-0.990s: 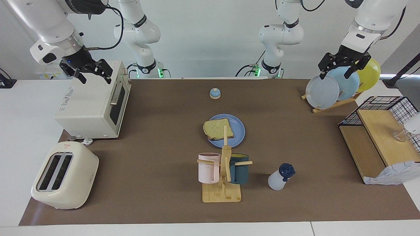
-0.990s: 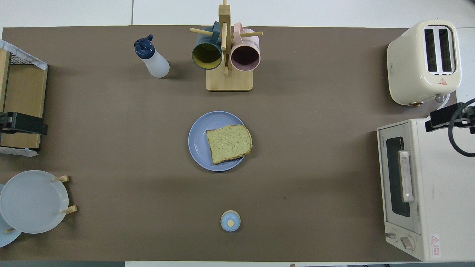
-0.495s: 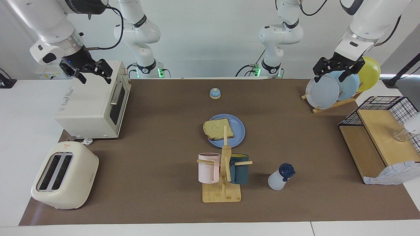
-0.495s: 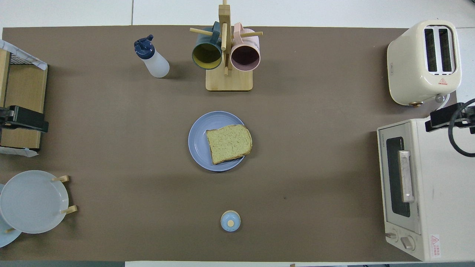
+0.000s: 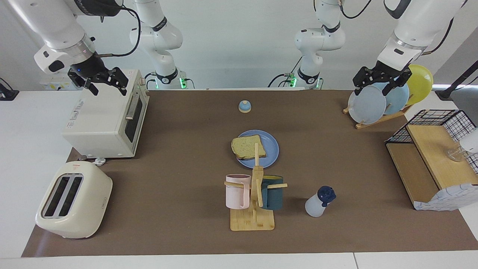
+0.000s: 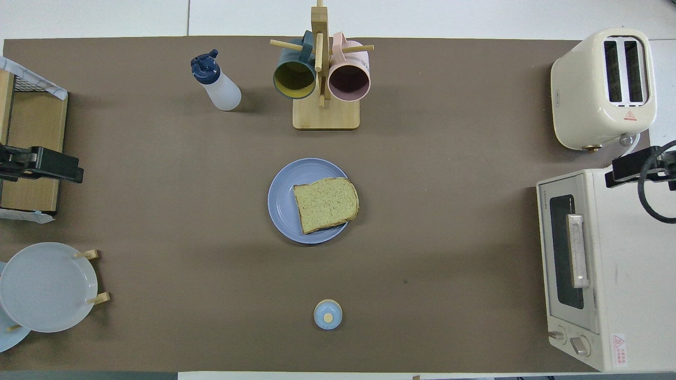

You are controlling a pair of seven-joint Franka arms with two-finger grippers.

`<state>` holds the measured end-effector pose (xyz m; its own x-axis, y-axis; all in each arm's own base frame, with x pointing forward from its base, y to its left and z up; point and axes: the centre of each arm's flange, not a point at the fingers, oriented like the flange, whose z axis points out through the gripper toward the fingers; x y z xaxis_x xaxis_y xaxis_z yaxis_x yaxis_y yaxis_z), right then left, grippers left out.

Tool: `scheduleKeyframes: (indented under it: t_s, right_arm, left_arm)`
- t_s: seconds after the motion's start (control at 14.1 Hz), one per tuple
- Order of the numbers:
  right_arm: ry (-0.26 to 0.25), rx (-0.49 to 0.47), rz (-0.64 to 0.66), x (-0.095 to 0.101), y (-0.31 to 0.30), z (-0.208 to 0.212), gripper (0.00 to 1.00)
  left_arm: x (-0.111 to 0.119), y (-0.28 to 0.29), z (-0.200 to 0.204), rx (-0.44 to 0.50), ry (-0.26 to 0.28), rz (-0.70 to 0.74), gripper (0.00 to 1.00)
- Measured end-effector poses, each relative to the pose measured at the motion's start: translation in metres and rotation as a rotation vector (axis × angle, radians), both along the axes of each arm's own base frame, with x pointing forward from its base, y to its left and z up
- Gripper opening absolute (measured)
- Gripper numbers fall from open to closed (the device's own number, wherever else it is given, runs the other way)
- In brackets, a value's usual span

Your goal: Put bread on plate and add seasoning

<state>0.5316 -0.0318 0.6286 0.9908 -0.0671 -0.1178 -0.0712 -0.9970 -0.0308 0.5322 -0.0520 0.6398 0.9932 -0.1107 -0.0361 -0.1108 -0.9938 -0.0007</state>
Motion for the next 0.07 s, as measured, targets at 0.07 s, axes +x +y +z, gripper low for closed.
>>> scheduleKeyframes:
  t_s: [0.07]
  right_arm:
    - [0.000,0.000,0.001,0.0000,0.0004,0.0000,1.00]
  left_arm:
    - [0.0005,0.0005,-0.0005,0.000,0.000,0.001,1.00]
